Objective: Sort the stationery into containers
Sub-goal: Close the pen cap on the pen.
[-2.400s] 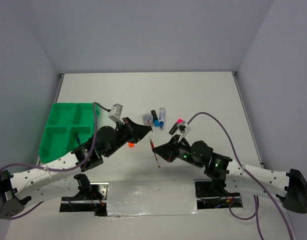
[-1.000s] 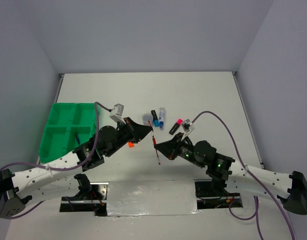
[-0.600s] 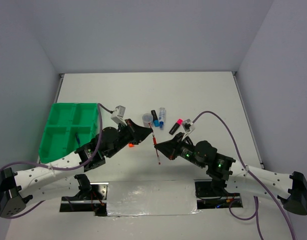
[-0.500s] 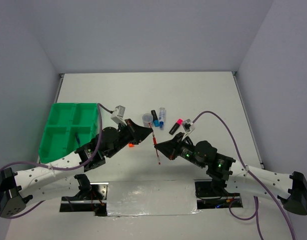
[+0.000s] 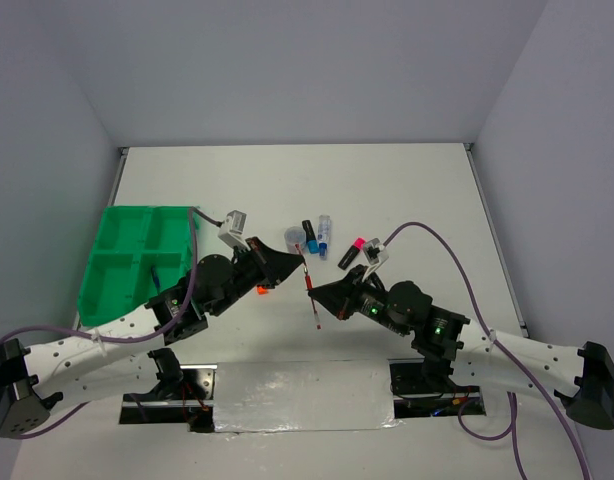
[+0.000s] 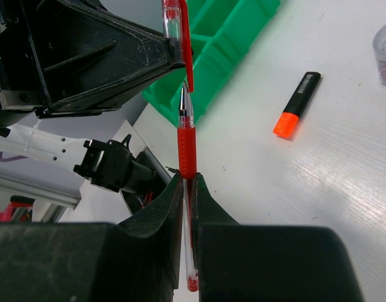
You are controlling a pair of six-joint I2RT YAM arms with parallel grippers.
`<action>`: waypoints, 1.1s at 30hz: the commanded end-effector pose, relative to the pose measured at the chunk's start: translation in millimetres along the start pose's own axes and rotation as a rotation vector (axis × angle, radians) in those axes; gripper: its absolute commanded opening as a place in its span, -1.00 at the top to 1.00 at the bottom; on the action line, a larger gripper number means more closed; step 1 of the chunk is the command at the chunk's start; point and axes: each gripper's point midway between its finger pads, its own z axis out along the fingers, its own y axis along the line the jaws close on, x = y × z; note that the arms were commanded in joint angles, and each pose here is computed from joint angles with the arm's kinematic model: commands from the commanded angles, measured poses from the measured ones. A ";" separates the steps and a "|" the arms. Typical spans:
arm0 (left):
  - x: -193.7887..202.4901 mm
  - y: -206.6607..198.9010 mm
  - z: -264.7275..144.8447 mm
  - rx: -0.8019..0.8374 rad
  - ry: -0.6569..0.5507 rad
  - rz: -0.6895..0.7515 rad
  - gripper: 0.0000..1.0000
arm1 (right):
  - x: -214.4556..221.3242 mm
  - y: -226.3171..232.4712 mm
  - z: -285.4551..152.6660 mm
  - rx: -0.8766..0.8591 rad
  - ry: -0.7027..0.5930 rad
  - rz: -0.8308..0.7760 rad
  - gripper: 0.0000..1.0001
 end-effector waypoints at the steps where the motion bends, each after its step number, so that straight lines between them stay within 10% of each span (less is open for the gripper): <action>1: -8.5 -14.5 -1.6 0.050 -0.026 -0.005 1.00 | -24.7 20.3 1.7 -0.047 -0.067 0.006 1.00; 33: 7.7 -11.5 -1.1 0.077 0.030 -0.001 1.00 | -34.8 18.3 7.8 -0.009 -0.080 -0.032 1.00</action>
